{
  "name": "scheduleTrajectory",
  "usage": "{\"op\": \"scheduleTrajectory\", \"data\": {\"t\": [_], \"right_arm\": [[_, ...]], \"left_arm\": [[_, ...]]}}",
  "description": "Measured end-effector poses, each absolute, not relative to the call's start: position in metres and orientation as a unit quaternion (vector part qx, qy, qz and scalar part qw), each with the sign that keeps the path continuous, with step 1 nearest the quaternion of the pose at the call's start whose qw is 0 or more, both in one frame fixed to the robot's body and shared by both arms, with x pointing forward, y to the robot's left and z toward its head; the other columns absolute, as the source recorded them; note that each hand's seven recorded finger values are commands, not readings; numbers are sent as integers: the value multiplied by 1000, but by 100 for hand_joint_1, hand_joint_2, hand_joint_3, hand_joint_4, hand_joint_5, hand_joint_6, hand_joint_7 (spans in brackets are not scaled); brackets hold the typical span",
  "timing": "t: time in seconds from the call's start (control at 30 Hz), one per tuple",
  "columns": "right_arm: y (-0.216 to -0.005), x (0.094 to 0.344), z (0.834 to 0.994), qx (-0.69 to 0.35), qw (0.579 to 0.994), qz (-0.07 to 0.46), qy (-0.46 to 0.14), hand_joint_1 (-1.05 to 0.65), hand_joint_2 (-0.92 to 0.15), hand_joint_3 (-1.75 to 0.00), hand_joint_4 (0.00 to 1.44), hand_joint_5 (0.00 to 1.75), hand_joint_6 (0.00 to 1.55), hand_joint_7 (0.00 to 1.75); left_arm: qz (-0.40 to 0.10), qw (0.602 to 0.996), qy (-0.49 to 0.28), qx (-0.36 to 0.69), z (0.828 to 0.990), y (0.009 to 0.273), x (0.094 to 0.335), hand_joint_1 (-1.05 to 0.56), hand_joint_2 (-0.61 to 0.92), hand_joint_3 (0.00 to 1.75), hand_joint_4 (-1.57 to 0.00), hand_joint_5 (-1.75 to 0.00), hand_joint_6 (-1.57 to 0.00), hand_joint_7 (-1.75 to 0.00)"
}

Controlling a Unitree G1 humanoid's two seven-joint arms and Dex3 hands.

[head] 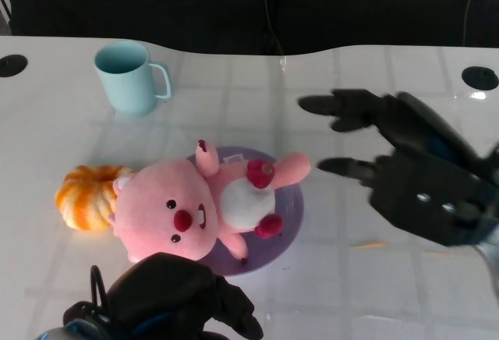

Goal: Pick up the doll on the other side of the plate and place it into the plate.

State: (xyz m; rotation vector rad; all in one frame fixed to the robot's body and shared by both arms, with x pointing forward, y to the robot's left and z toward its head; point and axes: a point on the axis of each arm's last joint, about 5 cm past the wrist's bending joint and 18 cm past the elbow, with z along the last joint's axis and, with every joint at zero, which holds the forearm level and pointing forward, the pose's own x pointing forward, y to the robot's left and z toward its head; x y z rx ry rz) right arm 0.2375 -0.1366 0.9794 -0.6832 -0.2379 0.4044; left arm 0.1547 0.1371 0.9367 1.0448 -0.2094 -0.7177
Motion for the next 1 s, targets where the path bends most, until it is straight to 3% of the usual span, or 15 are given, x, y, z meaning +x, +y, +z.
{"op": "scheduleTrajectory", "data": {"t": [0.43, 0.63, 0.87, 0.9, 0.97, 1.0], "right_arm": [[-180, 189, 956, -315, 924, 195, -98, -19, -92, -11, 61, 92, 85, 16], [-188, 169, 957, -315, 925, 205, -61, -9, -92, -12, 74, 97, 97, 21], [-188, 164, 939, -315, 927, 203, -23, 2, -90, -20, 88, 114, 110, 32], [-187, 164, 937, -317, 926, 204, -20, 3, -86, -29, 88, 118, 110, 34], [-186, 165, 935, -323, 924, 204, -15, 3, -68, -66, 88, 125, 108, 45], [-187, 165, 934, -326, 923, 203, -14, 4, -58, -89, 87, 134, 105, 59]], "left_arm": [[-332, 798, -98, 494, 937, 140, 156, -27, 92, 24, -83, -107, -109, -2], [-328, 800, -94, 493, 938, 145, 158, -25, 92, 24, -82, -109, -109, -2], [-330, 799, -93, 494, 937, 150, 159, -25, 92, 23, -79, -118, -110, -2], [-330, 799, -92, 494, 937, 150, 159, -25, 92, 24, -79, -117, -110, -2], [-329, 799, -92, 495, 937, 151, 159, -25, 92, 25, -79, -115, -110, -2], [-329, 799, -91, 495, 938, 151, 159, -25, 92, 25, -80, -114, -110, -2]]}}
